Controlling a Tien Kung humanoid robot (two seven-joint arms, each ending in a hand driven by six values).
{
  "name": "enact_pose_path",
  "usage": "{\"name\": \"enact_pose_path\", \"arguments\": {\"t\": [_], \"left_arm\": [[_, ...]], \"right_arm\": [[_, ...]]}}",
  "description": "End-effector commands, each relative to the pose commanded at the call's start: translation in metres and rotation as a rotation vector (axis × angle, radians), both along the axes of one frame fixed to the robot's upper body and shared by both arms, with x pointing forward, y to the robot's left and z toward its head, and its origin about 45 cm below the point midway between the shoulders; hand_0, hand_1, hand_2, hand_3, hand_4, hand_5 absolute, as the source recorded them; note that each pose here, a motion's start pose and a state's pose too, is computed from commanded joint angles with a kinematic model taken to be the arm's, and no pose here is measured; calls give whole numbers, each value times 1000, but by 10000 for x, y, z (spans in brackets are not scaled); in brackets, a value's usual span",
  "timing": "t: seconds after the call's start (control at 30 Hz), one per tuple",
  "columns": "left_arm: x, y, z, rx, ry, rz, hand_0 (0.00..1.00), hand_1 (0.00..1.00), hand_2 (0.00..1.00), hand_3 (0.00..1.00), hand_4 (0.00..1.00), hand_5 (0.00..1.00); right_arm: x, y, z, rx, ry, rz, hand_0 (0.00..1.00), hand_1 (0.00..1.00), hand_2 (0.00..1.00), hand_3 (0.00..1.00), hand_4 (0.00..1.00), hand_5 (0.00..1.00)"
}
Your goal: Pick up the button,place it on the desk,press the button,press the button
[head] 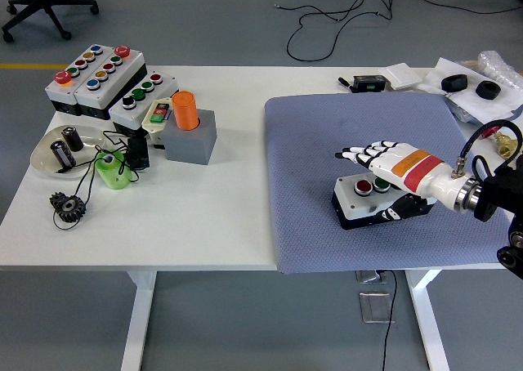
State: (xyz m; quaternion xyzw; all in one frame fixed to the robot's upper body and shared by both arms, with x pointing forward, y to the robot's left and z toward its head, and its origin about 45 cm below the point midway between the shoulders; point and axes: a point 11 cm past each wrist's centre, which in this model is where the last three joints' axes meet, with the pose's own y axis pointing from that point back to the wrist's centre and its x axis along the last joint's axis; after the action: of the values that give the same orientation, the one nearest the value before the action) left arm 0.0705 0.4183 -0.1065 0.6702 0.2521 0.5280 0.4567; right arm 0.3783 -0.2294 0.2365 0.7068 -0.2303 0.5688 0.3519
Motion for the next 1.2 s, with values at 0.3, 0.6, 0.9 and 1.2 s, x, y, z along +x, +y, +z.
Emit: {"name": "enact_pose_path", "arguments": {"t": [0.3,0.6,0.9,1.2], "left_arm": [[6,-3,0,0,-2,1,600,517,480,469,279,977],[-7,-8,-4,-2,0,1,599,517,479,469,278,977],[-13,1,-2,0,1,1,599,515,477,468,278,978],[-63,5,-9,3,12,-3,600,515,477,468,278,979]], "right_arm": [[47,130,-81,34,1,-9,932,877,996,998,993,70],[205,183,-73,91,-5,-72,930,875,992,998,991,72],[226,91,-33,107,0,-113,930,868,980,998,984,76],[30,65,469,384,36,-156,858,729,775,947,971,101]]}}
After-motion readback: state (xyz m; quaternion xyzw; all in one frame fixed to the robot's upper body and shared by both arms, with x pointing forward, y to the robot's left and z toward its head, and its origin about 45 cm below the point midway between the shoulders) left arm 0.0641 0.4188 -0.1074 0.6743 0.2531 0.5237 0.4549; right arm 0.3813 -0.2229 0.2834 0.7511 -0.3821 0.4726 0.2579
